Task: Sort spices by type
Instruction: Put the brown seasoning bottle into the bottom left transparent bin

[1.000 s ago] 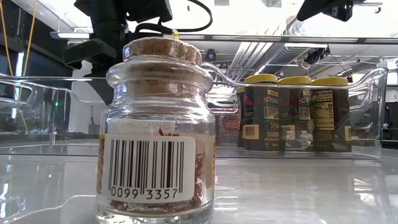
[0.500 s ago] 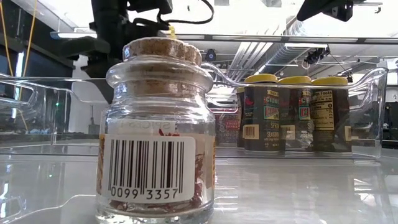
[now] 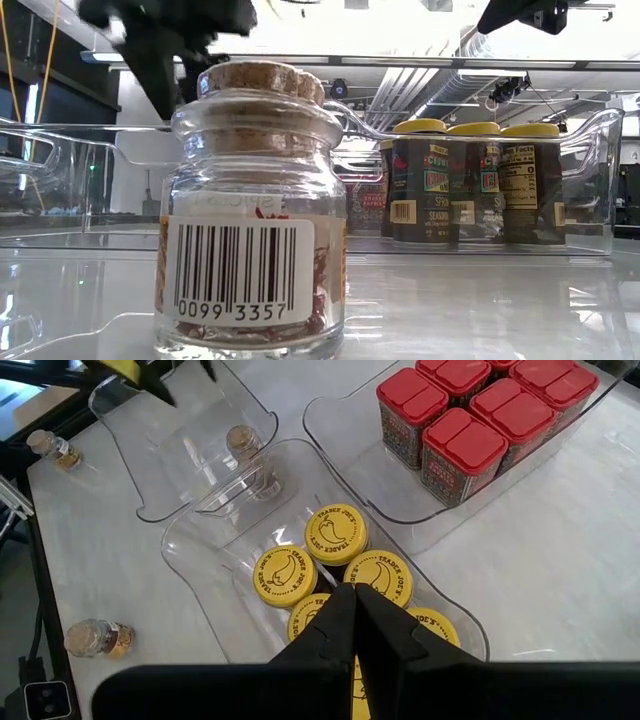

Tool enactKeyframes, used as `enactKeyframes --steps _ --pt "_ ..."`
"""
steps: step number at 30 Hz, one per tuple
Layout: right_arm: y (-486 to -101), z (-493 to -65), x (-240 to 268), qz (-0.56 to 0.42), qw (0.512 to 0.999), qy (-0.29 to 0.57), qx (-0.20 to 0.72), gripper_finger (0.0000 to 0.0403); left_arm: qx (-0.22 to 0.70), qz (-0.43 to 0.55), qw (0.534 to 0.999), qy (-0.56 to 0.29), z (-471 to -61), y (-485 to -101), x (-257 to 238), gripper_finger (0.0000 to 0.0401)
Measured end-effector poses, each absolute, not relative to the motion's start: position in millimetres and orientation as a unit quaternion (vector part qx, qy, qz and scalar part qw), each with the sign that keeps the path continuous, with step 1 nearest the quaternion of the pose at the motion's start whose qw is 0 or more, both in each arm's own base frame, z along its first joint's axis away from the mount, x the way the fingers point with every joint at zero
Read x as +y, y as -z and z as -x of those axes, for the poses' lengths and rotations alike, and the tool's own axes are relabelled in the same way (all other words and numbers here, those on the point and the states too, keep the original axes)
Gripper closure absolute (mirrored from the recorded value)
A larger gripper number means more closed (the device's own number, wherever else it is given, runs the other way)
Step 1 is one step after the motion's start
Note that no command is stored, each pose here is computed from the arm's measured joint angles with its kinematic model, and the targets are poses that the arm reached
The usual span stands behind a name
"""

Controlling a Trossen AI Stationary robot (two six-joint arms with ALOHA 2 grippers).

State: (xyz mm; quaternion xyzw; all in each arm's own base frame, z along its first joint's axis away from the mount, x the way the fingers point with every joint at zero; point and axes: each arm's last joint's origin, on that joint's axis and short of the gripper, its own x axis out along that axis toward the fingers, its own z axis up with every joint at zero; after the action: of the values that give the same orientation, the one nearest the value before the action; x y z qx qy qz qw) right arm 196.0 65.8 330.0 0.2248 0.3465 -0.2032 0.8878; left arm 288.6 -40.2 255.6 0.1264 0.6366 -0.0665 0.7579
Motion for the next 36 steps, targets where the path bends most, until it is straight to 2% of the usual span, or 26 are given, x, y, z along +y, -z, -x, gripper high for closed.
enactKeyframes --steps 4,10,15,19,22,26,32,36 --pt "-330 -196 66 -0.225 0.888 0.202 0.345 0.0402 0.592 -0.076 0.798 0.088 -264 -290 -41 0.0169" --pt "-330 -196 66 -0.221 0.889 0.201 0.346 0.0402 0.5 0.056 0.864 0.02 -211 -343 -39 0.0169" --pt "-330 -196 66 -0.221 0.889 0.201 0.346 0.0402 0.445 0.12 0.887 -0.028 -169 -368 -31 0.0169" --pt "-330 -196 66 -0.22 0.889 0.201 0.346 0.0402 0.414 0.178 0.89 -0.071 -152 -377 -26 0.0169" --pt "-330 -196 66 -0.22 0.89 0.201 0.346 0.0402 0.435 0.214 0.875 -0.004 -149 -377 -32 0.0169" --pt "-330 -196 66 -0.22 0.89 0.202 0.346 0.0402 0.492 0.242 0.831 0.088 -155 -371 -57 0.0169" --pt "-330 -196 66 -0.209 0.892 0.197 0.348 0.0402 0.598 0.145 0.769 0.174 -150 -348 -118 0.0169" --pt "-330 -196 66 -0.202 0.894 0.196 0.349 0.0402 0.633 0.071 0.739 0.218 -140 -330 -167 0.0169"
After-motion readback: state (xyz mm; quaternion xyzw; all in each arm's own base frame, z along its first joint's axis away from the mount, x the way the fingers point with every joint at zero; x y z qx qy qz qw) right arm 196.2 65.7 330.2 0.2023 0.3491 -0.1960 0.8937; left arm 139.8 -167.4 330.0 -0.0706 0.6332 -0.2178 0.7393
